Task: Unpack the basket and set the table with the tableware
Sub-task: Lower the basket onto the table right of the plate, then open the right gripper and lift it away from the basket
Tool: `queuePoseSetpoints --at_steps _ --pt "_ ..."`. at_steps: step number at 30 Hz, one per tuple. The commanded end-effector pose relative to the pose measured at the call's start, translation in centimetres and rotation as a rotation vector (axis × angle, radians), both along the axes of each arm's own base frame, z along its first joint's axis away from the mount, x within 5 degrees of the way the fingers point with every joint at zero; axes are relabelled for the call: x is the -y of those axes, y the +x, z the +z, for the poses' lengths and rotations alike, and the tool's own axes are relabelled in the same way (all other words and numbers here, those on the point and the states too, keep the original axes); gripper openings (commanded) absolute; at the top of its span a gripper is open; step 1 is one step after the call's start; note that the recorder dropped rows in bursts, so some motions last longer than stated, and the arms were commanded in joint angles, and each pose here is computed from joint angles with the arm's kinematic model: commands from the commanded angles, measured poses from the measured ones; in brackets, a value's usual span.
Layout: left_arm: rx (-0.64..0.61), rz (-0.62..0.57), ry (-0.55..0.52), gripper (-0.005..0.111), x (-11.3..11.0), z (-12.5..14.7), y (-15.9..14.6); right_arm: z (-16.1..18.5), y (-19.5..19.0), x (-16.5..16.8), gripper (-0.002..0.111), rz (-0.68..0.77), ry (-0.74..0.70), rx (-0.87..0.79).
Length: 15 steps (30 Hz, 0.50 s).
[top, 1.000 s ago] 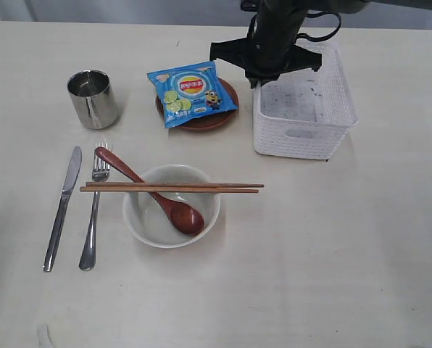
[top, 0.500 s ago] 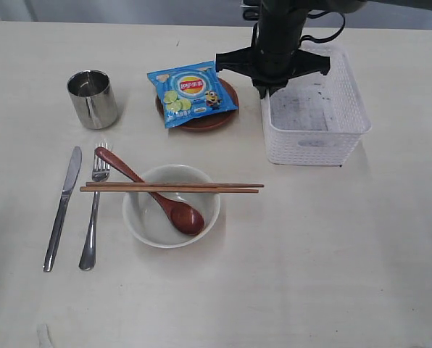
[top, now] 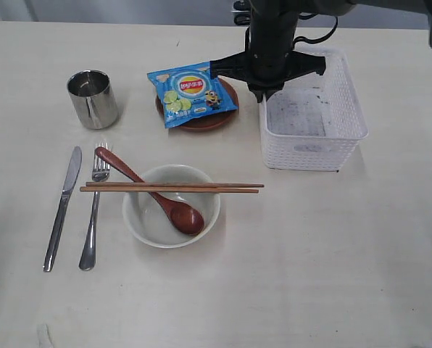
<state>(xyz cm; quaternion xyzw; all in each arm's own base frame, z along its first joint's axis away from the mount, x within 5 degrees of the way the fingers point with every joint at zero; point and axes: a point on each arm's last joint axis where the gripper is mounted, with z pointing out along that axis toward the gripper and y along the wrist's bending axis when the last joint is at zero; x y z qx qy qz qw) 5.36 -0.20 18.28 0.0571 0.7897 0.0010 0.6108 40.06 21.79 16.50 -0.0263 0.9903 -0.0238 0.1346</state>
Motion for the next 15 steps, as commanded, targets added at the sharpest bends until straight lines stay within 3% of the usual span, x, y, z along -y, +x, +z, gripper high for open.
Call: queuePoseSetpoints --at_steps 1,7,15 --pt "0.000 -0.004 0.002 0.000 0.01 -0.06 -0.01 -0.59 -0.60 0.02 0.000 0.015 -0.026 -0.062" --pt "-0.001 -0.005 -0.006 0.000 0.04 -0.07 -0.01 -0.57 -0.50 -0.12 0.001 0.018 -0.012 -0.051" --pt "-0.001 -0.005 -0.006 0.000 0.04 -0.07 -0.01 0.12 -0.32 -0.23 0.049 0.031 0.008 -0.014"
